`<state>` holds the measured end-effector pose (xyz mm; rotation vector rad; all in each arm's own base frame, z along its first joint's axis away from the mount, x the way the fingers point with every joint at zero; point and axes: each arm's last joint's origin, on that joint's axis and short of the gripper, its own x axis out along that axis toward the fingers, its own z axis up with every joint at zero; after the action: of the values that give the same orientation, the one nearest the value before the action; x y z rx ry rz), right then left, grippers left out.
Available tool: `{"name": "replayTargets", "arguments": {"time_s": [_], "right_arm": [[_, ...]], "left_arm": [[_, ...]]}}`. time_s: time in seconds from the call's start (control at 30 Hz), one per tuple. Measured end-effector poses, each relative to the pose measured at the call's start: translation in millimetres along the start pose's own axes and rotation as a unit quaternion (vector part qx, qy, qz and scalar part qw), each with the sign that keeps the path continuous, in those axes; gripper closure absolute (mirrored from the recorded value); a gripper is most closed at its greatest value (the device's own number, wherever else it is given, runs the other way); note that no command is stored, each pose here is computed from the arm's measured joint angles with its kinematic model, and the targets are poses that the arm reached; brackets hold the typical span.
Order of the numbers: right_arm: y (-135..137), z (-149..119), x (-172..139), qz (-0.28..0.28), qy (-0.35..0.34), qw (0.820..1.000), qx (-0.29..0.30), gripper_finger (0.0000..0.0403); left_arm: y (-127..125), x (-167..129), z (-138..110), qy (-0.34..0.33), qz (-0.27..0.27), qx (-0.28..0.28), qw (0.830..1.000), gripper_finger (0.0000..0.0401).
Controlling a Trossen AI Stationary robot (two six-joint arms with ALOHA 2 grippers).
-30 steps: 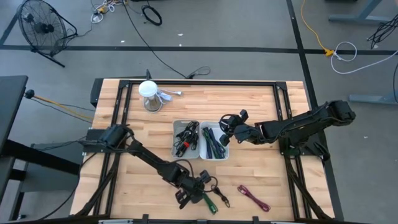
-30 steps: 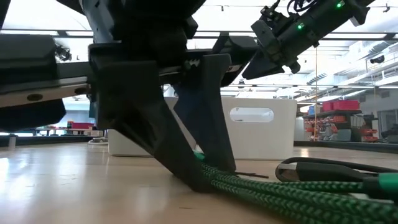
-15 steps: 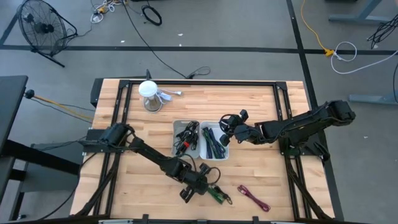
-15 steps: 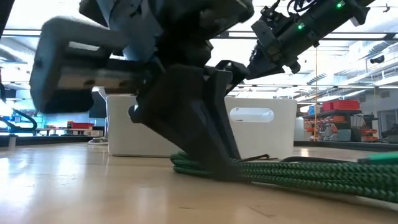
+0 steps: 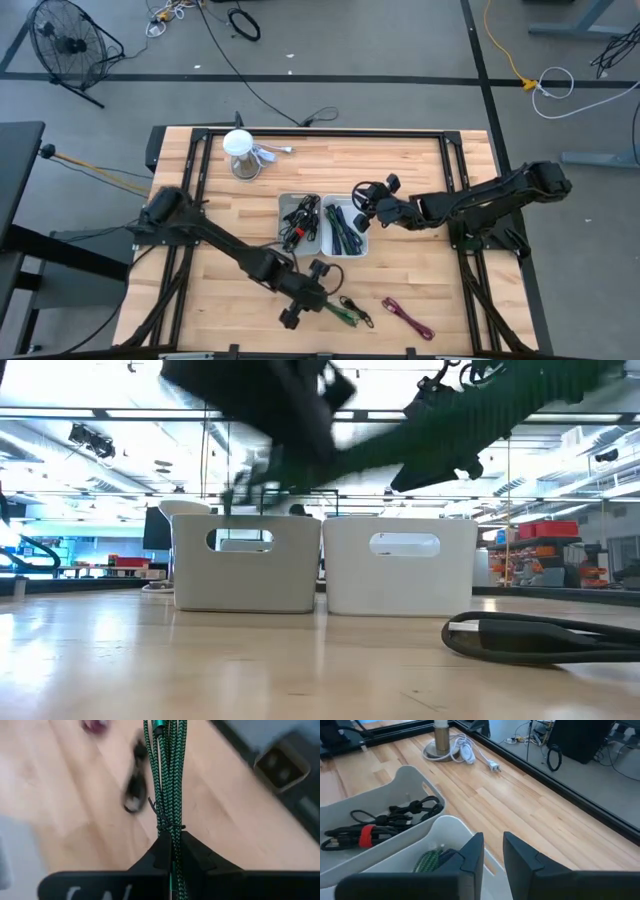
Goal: Pick & Place USB Port
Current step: Put the green charger cable into the white bin
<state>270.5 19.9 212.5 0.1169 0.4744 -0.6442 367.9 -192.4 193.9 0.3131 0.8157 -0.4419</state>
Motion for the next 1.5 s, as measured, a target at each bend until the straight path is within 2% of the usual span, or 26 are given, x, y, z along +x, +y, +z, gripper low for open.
{"name": "replayTargets", "arguments": {"time_s": [0.13,0.37,0.47,0.6,0.67,0.77,0.97,1.03,1.1,1.13,1.23,1.37,1.5], "right_arm": [[-3.2,1.1,2.5,-0.007,0.0,1.0,0.0,0.0328],[-4.9,2.9,4.2,-0.01,-0.003,1.0,-0.021,0.0328],[-3.8,5.4,4.1,-0.005,-0.014,0.999,-0.036,0.0328],[-1.7,10.1,3.8,0.01,-0.032,0.998,-0.053,0.0328],[-1.2,12.7,2.6,0.02,-0.04,0.997,-0.061,0.0328],[0.1,19.6,-0.5,0.045,-0.063,0.995,-0.067,0.0328],[3.2,42.9,-14.5,0.143,-0.145,0.977,-0.056,0.0328],[3.7,49.6,-20.3,0.182,-0.17,0.967,-0.056,0.0328],[3.9,55.1,-25.2,0.213,-0.191,0.957,-0.05,0.0328],[4.0,56.8,-26.6,0.221,-0.198,0.954,-0.048,0.0328],[4.0,60.7,-29.2,0.231,-0.216,0.948,-0.038,0.0328],[4.3,65.7,-31.9,0.245,-0.24,0.939,-0.026,0.0327],[5.4,69.8,-35.3,0.273,-0.262,0.926,-0.021,0.0315]], "left_arm": [[5.3,-37.5,14.5,-0.041,0.019,-0.004,0.999,0.0379],[25.4,-115.8,18.6,-0.087,0.127,-0.02,0.988,0.0379],[36.6,-141.4,7.8,-0.103,0.162,-0.028,0.981,0.0379],[55.6,-165.1,-18.2,-0.133,0.202,-0.057,0.969,0.0379],[64.7,-174.3,-31.6,-0.166,0.223,-0.072,0.958,0.0379],[78.3,-187.0,-52.7,-0.236,0.261,-0.089,0.932,0.0379],[99.2,-184.4,-91.6,-0.373,0.273,-0.106,0.881,0.0379],[103.6,-178.6,-101.9,-0.398,0.275,-0.112,0.868,0.0379],[107.4,-171.7,-111.7,-0.403,0.284,-0.116,0.862,0.0379],[108.9,-169.3,-114.9,-0.408,0.287,-0.118,0.858,0.0379],[116.4,-167.0,-114.5,-0.458,0.301,-0.125,0.827,0.0379],[125.1,-152.0,-112.3,-0.485,0.301,-0.116,0.813,0.0379],[134.6,-131.6,-111.3,-0.481,0.302,-0.12,0.815,0.0379]]}}
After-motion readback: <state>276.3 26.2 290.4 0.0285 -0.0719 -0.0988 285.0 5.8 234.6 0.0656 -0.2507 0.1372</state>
